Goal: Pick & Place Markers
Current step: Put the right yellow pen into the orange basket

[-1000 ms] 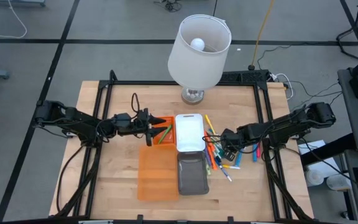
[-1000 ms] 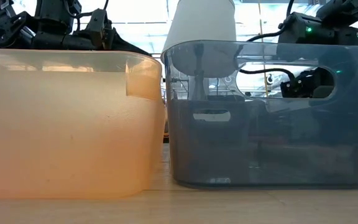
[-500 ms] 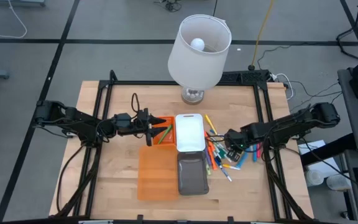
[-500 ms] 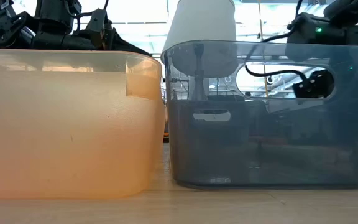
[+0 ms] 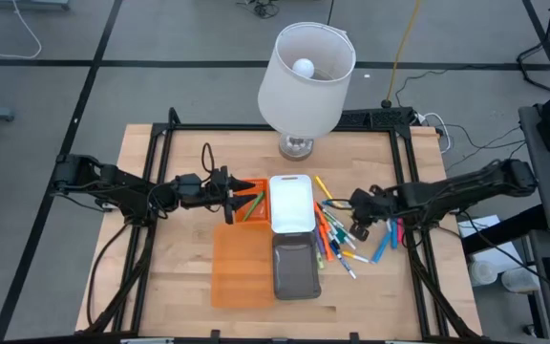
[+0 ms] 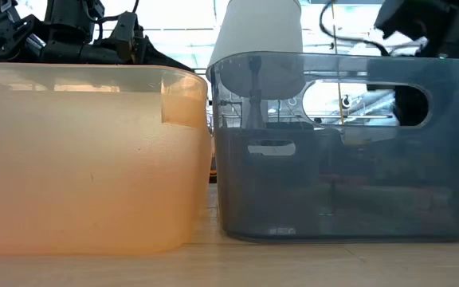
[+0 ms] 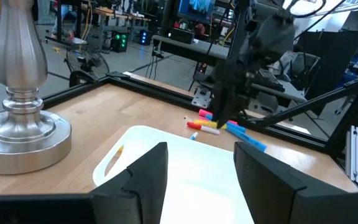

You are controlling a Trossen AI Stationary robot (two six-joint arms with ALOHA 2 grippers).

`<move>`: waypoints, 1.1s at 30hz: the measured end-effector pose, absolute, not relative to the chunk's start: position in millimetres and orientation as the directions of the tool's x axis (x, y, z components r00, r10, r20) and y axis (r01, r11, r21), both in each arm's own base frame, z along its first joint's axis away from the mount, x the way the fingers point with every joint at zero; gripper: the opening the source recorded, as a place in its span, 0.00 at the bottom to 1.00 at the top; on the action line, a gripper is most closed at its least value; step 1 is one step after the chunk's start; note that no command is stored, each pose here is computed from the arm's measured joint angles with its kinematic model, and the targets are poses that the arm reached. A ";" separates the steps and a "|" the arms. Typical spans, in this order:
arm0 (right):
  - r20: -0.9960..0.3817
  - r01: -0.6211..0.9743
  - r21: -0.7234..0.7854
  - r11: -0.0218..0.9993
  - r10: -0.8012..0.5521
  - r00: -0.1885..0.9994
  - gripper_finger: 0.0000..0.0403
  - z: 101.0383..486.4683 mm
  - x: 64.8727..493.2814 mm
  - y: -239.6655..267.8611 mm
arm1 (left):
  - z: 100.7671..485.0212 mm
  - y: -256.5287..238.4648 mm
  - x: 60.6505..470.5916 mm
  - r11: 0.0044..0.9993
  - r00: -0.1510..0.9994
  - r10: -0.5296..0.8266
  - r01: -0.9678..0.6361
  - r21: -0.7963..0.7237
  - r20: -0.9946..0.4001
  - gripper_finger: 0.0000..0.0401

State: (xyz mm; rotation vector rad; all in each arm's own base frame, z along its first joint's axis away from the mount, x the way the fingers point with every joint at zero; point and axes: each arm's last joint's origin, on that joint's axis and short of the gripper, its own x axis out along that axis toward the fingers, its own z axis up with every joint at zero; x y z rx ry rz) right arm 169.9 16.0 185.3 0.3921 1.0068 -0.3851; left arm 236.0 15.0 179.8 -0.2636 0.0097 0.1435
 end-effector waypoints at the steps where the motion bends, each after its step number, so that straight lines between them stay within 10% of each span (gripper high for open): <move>1: -0.839 0.464 0.136 0.875 -0.148 0.524 0.05 188.0 173.7 15.8 | 179.8 14.9 236.0 0.955 0.990 0.140 -0.142 -0.259 -0.028 0.46; 14: -0.269 0.138 -0.023 0.990 -0.139 0.953 0.05 228.9 237.6 22.1 | 201.3 17.0 248.8 0.974 0.982 0.184 -0.175 -0.145 0.048 0.46; 33: 0.082 -0.010 -0.113 0.994 0.020 0.996 0.05 225.0 276.9 30.8 | 210.4 -18.6 317.7 0.988 0.998 -0.040 0.031 0.153 0.054 0.46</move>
